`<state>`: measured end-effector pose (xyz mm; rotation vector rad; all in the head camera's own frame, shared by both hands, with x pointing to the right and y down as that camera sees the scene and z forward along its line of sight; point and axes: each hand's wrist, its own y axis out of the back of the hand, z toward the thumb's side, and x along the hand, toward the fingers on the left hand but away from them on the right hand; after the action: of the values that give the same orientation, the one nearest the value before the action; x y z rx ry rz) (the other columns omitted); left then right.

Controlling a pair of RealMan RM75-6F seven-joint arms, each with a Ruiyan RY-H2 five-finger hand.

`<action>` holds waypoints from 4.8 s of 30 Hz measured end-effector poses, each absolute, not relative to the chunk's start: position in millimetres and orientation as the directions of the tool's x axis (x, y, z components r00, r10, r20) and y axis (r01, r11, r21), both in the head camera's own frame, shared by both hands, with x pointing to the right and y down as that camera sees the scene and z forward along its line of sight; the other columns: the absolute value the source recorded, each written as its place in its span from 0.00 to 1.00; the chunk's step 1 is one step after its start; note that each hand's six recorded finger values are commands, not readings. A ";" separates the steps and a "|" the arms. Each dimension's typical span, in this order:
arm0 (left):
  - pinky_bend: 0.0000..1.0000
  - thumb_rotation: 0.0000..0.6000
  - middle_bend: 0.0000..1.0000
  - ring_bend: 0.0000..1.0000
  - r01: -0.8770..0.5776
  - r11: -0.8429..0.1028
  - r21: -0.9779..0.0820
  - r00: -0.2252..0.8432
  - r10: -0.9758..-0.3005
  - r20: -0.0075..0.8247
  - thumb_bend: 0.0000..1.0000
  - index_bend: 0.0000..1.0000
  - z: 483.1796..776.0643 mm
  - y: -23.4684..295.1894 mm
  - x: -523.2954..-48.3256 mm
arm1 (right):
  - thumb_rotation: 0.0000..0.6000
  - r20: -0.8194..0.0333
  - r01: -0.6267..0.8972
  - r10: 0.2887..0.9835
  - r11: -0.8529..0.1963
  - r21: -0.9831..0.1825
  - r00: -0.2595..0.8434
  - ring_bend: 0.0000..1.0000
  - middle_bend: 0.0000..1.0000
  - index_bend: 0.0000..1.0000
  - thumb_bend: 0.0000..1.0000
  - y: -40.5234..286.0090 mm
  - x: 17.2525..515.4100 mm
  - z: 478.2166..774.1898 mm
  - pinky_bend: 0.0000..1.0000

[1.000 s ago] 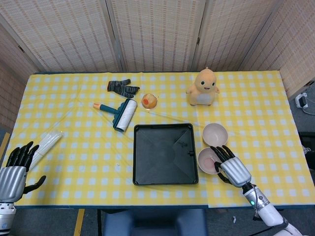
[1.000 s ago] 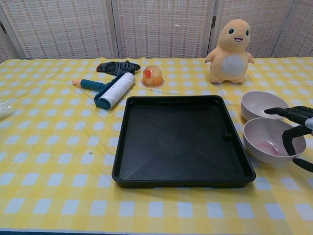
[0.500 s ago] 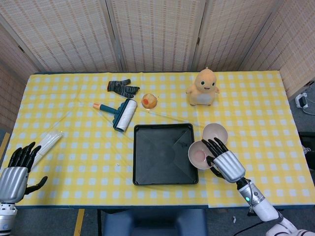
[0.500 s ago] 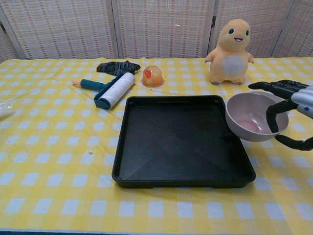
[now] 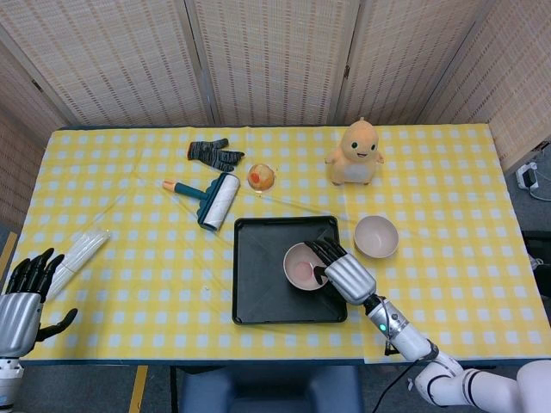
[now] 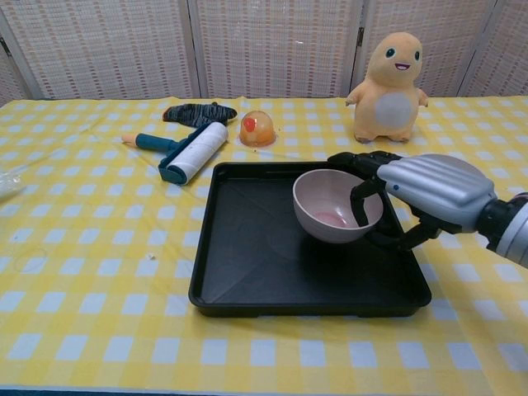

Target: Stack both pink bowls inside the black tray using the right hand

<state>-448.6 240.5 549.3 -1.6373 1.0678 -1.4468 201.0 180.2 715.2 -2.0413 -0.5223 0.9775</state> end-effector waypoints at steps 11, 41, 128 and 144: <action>0.00 1.00 0.05 0.08 -0.146 -0.424 -0.894 0.042 -0.906 0.422 0.28 0.03 547.7 240.1 -448.3 | 1.00 -0.449 0.061 0.637 -0.614 -0.787 0.626 0.03 0.04 0.53 0.43 172.8 177.6 732.6 0.00; 0.00 1.00 0.05 0.08 -0.137 -0.429 -0.893 0.059 -0.903 0.425 0.28 0.03 550.4 241.6 -443.1 | 1.00 -0.447 0.047 0.813 -0.498 -0.866 0.374 0.00 0.00 0.10 0.43 158.1 329.7 677.4 0.00; 0.00 1.00 0.05 0.08 -0.176 -0.377 -0.910 0.047 -0.926 0.374 0.47 0.00 531.6 238.6 -452.7 | 1.00 -0.356 0.021 0.666 -0.488 -0.873 0.655 0.04 0.08 0.69 0.43 148.2 161.9 704.5 0.00; 0.00 1.00 0.05 0.08 -0.179 -0.373 -0.910 0.055 -0.928 0.369 0.47 0.00 529.3 239.2 -450.9 | 1.00 -0.408 -0.032 0.657 -0.504 -0.863 0.634 0.00 0.00 0.31 0.43 152.5 172.4 705.4 0.00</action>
<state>-450.9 239.2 529.3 -1.6441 1.1273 -1.3760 172.4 152.5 705.4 -1.9245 -0.4934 0.9323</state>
